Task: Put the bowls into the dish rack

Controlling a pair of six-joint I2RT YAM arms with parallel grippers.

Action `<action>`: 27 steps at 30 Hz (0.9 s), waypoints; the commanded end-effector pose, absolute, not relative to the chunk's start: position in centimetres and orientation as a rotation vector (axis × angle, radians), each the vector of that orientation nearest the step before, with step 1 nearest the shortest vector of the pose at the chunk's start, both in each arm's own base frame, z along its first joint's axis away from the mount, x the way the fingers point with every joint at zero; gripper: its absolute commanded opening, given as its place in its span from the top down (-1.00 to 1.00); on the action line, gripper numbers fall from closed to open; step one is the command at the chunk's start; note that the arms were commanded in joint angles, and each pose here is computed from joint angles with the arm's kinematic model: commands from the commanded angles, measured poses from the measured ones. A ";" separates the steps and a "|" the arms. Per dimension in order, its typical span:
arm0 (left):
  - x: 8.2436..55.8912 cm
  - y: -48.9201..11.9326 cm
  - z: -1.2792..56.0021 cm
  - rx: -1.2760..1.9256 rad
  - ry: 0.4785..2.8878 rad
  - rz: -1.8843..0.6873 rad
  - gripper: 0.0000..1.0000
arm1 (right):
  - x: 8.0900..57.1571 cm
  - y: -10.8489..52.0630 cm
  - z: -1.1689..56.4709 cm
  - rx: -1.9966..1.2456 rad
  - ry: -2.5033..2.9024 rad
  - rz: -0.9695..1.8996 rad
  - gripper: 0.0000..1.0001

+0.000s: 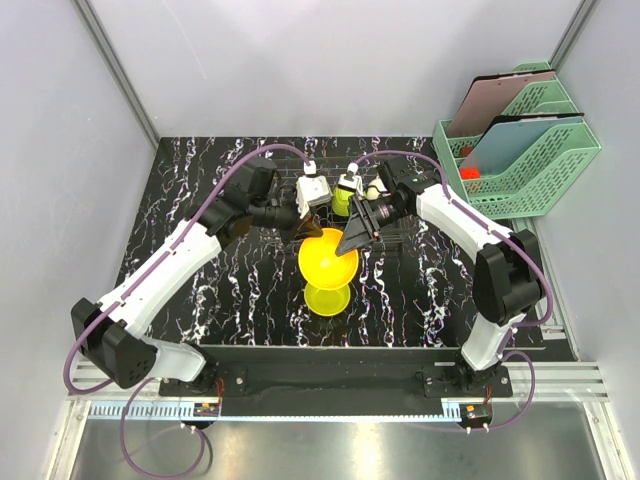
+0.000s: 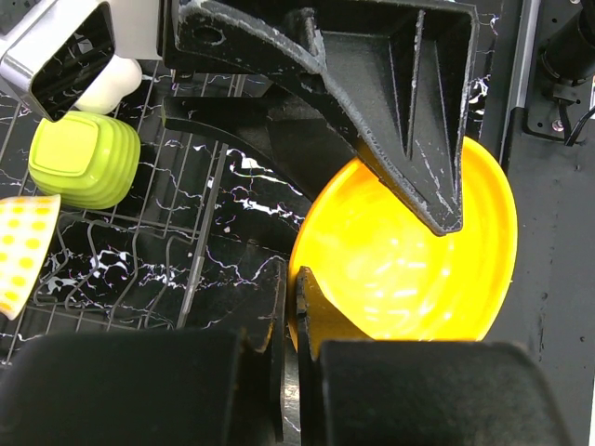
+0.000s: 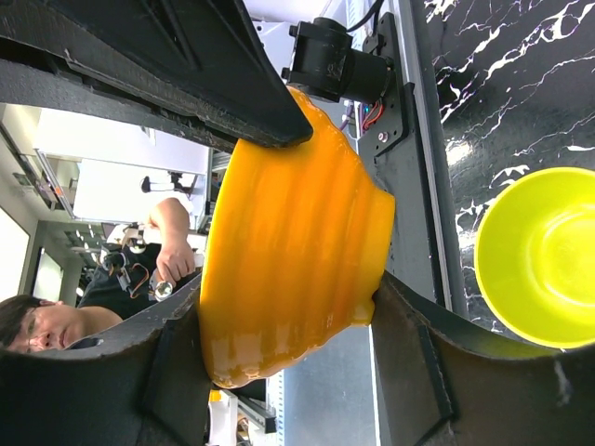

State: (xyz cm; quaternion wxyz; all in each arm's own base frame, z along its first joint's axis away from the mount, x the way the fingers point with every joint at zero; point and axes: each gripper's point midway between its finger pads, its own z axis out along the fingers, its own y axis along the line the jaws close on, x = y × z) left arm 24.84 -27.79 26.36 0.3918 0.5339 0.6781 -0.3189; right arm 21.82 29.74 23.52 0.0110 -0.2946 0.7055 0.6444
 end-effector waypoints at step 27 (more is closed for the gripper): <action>31.6 -14.6 32.8 0.832 1.736 -0.354 -0.98 | 30.7 29.4 23.2 -1.037 2.318 1.219 1.00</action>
